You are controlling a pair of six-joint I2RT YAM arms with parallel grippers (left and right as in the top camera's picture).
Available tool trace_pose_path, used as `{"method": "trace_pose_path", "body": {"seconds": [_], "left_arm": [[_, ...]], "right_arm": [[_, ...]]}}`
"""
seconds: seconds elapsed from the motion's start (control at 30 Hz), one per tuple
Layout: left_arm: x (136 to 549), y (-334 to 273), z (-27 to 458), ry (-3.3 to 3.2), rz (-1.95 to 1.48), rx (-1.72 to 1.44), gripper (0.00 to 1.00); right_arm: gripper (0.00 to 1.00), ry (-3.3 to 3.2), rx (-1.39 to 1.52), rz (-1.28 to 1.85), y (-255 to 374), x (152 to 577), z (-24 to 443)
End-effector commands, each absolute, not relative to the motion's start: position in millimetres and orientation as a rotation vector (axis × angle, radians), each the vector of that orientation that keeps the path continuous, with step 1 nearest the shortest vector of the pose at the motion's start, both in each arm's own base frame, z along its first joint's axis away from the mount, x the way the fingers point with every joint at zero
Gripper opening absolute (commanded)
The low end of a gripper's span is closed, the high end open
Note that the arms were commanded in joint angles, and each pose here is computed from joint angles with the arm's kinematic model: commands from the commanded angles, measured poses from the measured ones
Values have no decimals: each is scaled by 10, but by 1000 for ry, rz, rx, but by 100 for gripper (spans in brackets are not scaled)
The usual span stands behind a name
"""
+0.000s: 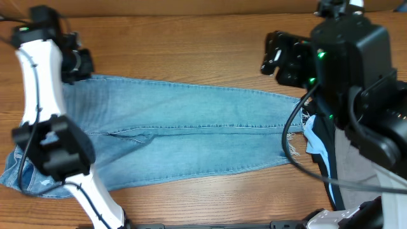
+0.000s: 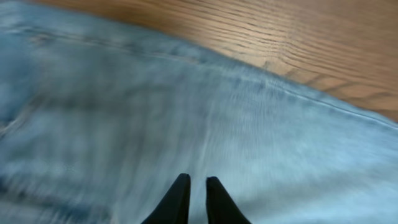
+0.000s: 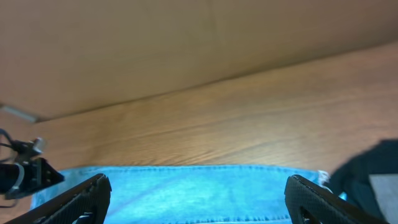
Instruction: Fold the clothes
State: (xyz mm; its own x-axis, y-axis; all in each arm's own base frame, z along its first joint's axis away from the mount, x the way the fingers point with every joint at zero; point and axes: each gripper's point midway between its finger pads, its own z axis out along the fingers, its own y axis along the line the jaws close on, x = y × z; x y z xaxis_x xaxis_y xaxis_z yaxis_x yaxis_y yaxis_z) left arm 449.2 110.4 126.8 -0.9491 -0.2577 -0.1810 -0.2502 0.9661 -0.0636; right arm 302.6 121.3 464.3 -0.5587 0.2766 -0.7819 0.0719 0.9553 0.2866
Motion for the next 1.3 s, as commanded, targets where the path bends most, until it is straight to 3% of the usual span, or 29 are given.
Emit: {"method": "trace_pose_path", "body": {"seconds": [0.0, 0.17, 0.37, 0.5, 0.67, 0.87, 1.27], "left_arm": [[4610, 987, 773, 3016, -5, -227, 11], [4756, 725, 332, 3060, -21, -35, 7], [4822, 741, -92, 3090, 6, -30, 5], [4834, 1067, -415, 3103, 182, -101, 4], [4761, 1721, -489, 3027, 421, -479, 4], [4853, 2206, -46, 2876, 275, -773, 4], [5079, 2304, 1777, 2599, 191, -690, 13]], "right_arm": [[93, 2171, 309, 292, 1076, 3050, 4621], [93, 2189, 371, 240, 897, 3116, 4543], [93, 2224, 372, 214, 938, 3231, 4424], [93, 2290, 367, 169, 980, 3319, 4232], [93, 2409, 382, 90, 1026, 3416, 3888], [93, 2508, 380, 83, 1145, 3639, 3552], [97, 2712, 293, 161, 1183, 4071, 2902]]}}
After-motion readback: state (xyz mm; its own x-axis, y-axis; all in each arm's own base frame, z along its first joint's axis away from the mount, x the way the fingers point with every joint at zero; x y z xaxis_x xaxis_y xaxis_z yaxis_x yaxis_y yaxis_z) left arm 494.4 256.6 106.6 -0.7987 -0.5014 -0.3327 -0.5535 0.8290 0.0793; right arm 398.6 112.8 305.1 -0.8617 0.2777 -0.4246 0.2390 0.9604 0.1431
